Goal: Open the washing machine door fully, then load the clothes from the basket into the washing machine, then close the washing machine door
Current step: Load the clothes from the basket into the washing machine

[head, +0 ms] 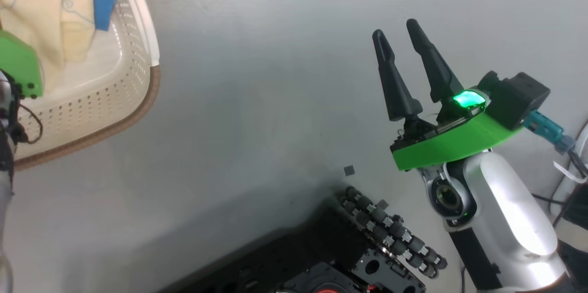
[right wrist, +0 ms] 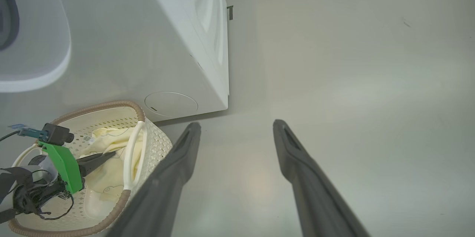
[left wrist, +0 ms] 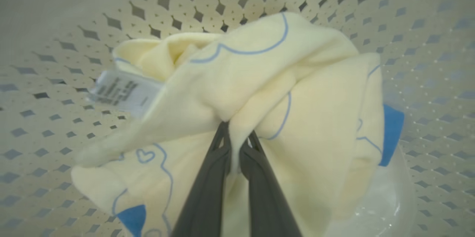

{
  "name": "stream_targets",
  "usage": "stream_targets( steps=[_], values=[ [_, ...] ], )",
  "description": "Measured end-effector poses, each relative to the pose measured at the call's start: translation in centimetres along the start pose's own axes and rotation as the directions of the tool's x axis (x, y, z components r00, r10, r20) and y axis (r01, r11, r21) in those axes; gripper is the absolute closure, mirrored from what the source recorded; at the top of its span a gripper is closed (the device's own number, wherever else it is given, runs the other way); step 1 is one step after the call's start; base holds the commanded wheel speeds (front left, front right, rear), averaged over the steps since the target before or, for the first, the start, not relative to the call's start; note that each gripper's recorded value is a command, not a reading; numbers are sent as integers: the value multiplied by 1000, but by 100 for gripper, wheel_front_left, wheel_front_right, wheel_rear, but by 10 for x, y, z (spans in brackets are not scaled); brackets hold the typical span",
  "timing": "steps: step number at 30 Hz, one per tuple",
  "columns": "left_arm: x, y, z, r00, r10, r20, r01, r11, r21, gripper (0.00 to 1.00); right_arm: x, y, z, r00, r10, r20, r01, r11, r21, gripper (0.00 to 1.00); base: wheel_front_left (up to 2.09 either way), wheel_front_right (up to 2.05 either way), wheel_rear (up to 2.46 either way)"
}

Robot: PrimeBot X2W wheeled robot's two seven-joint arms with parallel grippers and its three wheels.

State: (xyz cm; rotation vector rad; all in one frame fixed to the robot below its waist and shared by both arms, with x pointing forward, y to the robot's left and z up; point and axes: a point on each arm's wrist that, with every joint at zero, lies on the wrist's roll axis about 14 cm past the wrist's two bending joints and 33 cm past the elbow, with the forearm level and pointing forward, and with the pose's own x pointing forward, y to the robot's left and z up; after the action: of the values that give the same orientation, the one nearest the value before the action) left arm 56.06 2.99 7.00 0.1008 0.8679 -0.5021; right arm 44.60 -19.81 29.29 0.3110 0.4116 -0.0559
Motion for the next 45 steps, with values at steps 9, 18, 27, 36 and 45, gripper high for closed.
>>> stream_targets(
  steps=[9,18,27,36,45],
  values=[
    [-39,-17,21,996,-3,94,9,998,-64,100,0,8,30,997,24,78,-23,1000,-20,0,0,0,0],
    [-95,-11,49,978,61,200,-32,989,-145,100,-12,25,58,987,62,151,-58,998,-30,0,0,0,0],
    [-157,-21,66,944,109,311,-37,972,-231,100,-30,42,75,976,99,193,-92,995,-45,0,0,0,0],
    [-234,-35,77,896,172,410,-45,953,-301,100,-63,60,92,961,138,238,-127,990,-60,0,0,0,0],
    [-298,-30,86,831,254,495,-84,937,-339,100,-92,76,104,944,177,280,-164,984,-67,0,0,0,0]
  ],
)
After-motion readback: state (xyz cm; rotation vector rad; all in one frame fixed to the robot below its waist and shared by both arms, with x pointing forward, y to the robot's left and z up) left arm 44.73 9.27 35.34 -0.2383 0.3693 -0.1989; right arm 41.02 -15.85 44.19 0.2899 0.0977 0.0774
